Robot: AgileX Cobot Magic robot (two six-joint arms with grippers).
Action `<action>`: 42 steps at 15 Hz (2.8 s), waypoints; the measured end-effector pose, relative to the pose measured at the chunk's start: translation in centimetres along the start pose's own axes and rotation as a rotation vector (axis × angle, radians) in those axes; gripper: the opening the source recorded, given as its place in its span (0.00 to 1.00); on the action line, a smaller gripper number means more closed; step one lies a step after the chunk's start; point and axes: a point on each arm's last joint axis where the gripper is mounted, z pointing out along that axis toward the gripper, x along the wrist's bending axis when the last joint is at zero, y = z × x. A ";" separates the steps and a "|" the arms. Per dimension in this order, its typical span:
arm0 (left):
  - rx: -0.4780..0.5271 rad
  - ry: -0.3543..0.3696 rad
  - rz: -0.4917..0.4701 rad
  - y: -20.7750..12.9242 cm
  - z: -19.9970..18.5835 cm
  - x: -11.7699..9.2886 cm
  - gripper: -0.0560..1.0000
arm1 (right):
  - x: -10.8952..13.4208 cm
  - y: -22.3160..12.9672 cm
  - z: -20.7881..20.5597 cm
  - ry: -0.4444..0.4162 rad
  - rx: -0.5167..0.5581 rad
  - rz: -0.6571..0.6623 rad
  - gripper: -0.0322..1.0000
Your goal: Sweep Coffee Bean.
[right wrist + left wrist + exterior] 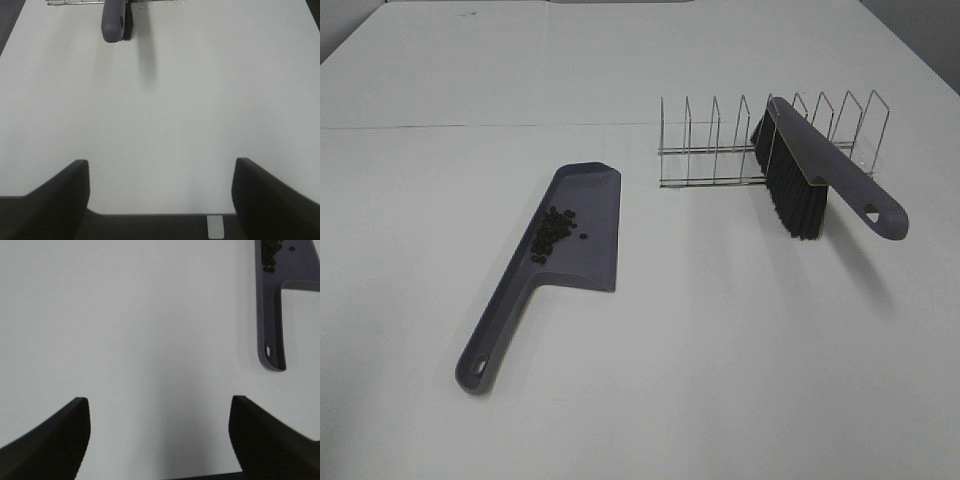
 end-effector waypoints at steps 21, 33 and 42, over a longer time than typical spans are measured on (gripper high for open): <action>-0.417 0.053 -0.086 -6.9 -5.8 -0.7 0.72 | 0.6 -2.7 0.9 0.067 -0.151 -0.040 0.71; -0.417 0.073 -0.088 -6.9 -5.8 -0.6 0.72 | 0.6 -2.7 0.9 0.071 -0.151 -0.044 0.71; -0.417 0.082 -0.086 -6.9 -5.8 -0.5 0.72 | 0.6 -2.7 0.9 0.070 -0.151 -0.042 0.85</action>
